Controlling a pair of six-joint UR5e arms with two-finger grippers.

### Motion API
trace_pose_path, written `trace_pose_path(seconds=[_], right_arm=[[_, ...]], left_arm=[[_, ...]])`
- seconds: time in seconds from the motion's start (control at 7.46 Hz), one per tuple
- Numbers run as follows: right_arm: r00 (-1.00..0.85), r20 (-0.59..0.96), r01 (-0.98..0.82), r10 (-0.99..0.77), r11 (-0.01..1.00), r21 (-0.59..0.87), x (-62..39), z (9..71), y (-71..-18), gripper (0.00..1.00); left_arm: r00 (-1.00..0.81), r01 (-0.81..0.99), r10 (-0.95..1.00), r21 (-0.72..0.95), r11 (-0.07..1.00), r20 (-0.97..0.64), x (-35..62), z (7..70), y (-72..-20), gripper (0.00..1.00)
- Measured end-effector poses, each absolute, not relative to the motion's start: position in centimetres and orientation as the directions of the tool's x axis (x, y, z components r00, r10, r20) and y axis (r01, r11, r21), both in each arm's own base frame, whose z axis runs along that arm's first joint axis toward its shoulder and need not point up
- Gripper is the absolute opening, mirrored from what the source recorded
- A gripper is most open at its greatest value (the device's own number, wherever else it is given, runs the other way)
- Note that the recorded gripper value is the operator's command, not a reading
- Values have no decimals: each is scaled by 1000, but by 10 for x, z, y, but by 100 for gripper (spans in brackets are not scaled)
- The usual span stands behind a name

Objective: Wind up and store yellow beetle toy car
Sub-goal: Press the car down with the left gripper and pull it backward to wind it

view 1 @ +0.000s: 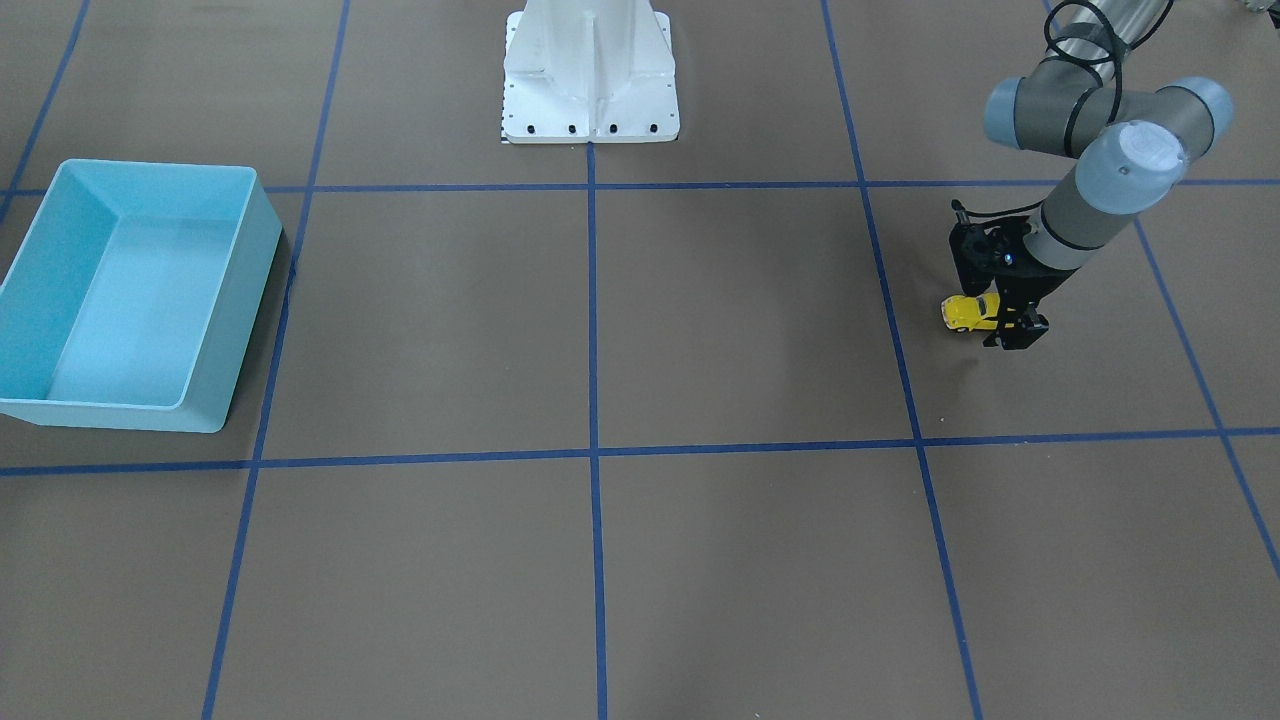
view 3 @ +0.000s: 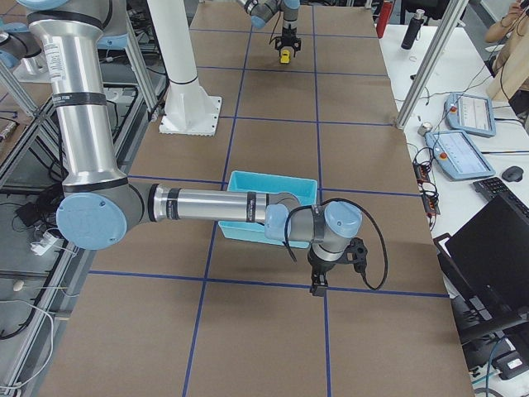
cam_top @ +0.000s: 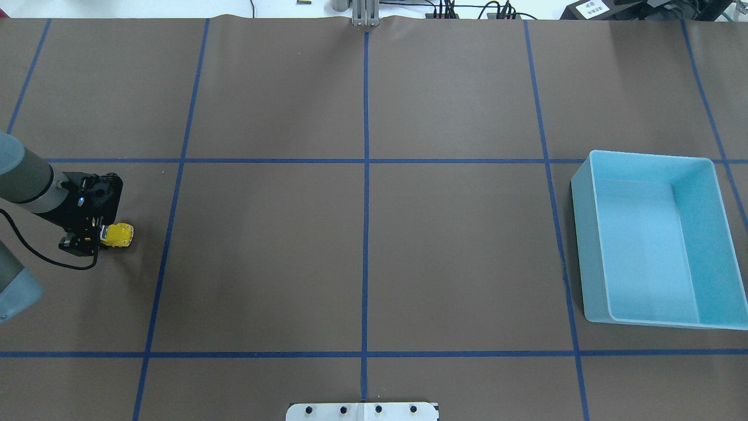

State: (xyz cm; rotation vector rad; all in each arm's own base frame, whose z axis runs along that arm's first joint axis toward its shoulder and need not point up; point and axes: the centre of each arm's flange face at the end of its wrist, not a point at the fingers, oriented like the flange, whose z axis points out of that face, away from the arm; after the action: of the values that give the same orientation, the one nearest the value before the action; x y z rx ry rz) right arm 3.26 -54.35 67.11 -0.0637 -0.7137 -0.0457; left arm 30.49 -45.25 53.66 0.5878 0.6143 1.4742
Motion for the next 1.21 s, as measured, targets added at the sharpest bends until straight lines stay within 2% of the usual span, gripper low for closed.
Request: trace_pose_path(seconds=[0.13, 1.21], right_arm=[[756, 654, 64, -15, 997, -52, 33, 676, -539, 100], [756, 654, 64, -15, 997, -51, 33, 676, -538, 100]], left_arm=[[0, -714, 1000, 700, 16, -23, 305, 537, -451, 0], [-42, -617, 999, 787, -23, -3, 298, 508, -442, 0]])
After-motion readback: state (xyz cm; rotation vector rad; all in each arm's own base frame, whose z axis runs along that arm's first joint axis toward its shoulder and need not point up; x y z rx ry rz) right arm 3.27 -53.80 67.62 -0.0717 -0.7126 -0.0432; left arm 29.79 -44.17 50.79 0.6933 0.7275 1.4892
